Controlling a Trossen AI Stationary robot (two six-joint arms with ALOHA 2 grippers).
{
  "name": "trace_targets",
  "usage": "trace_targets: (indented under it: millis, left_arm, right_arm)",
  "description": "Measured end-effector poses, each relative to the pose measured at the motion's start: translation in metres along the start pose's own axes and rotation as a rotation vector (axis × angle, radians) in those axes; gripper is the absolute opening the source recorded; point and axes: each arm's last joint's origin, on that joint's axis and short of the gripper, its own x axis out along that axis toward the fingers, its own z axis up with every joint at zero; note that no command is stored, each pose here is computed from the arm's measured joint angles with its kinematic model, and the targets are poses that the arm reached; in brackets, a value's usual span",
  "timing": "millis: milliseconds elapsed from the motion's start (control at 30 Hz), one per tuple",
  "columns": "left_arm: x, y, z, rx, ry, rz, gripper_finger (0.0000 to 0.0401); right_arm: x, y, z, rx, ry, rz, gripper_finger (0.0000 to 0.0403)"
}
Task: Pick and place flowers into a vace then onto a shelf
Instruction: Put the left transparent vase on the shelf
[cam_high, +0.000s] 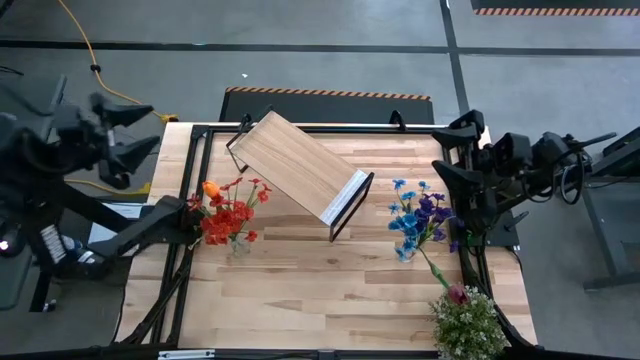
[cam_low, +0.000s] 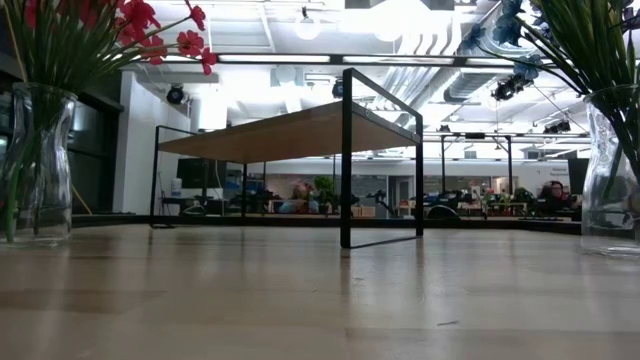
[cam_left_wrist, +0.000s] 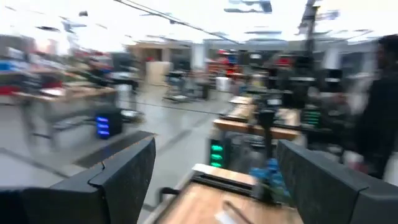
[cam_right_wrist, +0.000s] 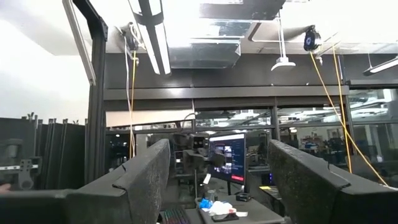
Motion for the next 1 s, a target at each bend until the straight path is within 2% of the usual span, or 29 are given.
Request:
trace_targets:
  millis: [167, 267, 367, 567, 700, 867, 1000]
  left_arm:
    - [-0.039, -0.013, 0.017, 0.037, -0.058, 0.225, 0.0365]
    - [-0.066, -0.014, 0.029, 0.046, -0.133, 0.208, 0.0363]
    - [-0.090, -0.006, 0.038, 0.051, -0.206, 0.177, 0.0365]
    - [-0.118, 0.036, 0.045, -0.042, -0.272, 0.106, 0.0365]
    - [-0.123, 0.073, 0.046, -0.108, -0.280, 0.042, 0.0363]
    - [-0.112, 0.115, 0.040, -0.150, -0.217, -0.046, 0.0367]
    - [-0.093, 0.141, 0.030, -0.165, -0.112, -0.062, 0.0364]
  right_arm:
    - [0.000, 0.000, 0.002, -0.004, -0.017, -0.004, 0.0261]
    - [0.000, -0.001, 0.003, -0.018, -0.028, -0.007, 0.0261]
    - [0.000, -0.001, 0.004, -0.036, -0.033, -0.017, 0.0261]
    - [0.000, -0.002, 0.004, -0.045, -0.030, -0.037, 0.0261]
    - [0.000, -0.002, 0.004, -0.044, -0.030, -0.037, 0.0261]
    - [0.000, -0.002, 0.003, -0.049, -0.026, -0.047, 0.0261]
    - [0.000, -0.003, 0.003, -0.059, -0.017, -0.079, 0.0261]
